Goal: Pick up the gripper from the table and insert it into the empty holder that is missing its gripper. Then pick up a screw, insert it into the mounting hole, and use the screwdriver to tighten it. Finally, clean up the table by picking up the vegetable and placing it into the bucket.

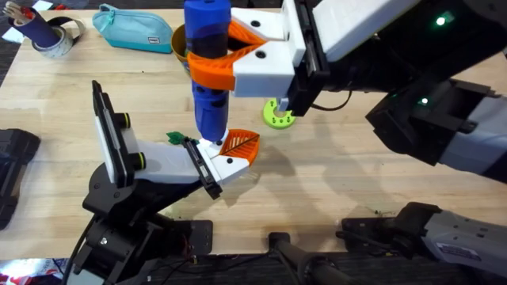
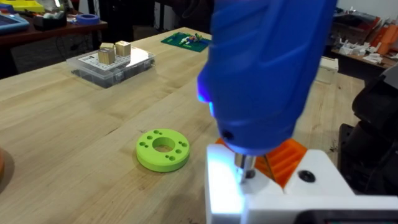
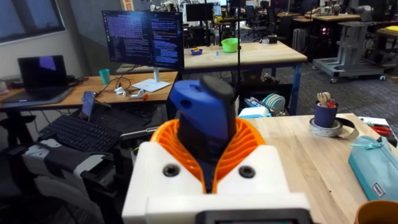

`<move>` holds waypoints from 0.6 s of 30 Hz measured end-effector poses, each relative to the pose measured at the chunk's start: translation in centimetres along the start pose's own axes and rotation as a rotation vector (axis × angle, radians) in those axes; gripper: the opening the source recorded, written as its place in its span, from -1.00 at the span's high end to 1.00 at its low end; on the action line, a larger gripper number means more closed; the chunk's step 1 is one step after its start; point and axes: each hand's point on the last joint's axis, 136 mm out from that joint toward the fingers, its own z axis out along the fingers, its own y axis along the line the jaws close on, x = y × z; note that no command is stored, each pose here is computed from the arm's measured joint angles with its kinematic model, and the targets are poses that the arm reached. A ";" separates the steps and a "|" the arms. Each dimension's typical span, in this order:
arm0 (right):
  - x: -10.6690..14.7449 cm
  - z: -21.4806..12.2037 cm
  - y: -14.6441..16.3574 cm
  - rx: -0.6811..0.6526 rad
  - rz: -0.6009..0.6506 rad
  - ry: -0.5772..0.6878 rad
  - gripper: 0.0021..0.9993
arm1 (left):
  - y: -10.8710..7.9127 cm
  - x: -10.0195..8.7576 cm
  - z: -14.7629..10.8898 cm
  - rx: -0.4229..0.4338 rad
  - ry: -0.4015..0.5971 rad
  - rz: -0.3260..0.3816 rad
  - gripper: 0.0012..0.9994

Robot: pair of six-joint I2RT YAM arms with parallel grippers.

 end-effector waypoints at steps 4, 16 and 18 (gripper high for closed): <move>0.6 0.0 -0.2 0.004 0.018 0.015 0.92 | 0.1 0.5 0.0 -0.003 0.019 -0.018 0.97; -1.0 -0.2 0.0 -0.002 -0.053 -0.045 0.92 | 0.1 0.5 0.0 -0.003 0.018 -0.018 0.97; -1.0 -0.2 0.0 -0.002 -0.053 -0.045 0.92 | 0.1 0.5 0.0 -0.003 0.018 -0.018 0.97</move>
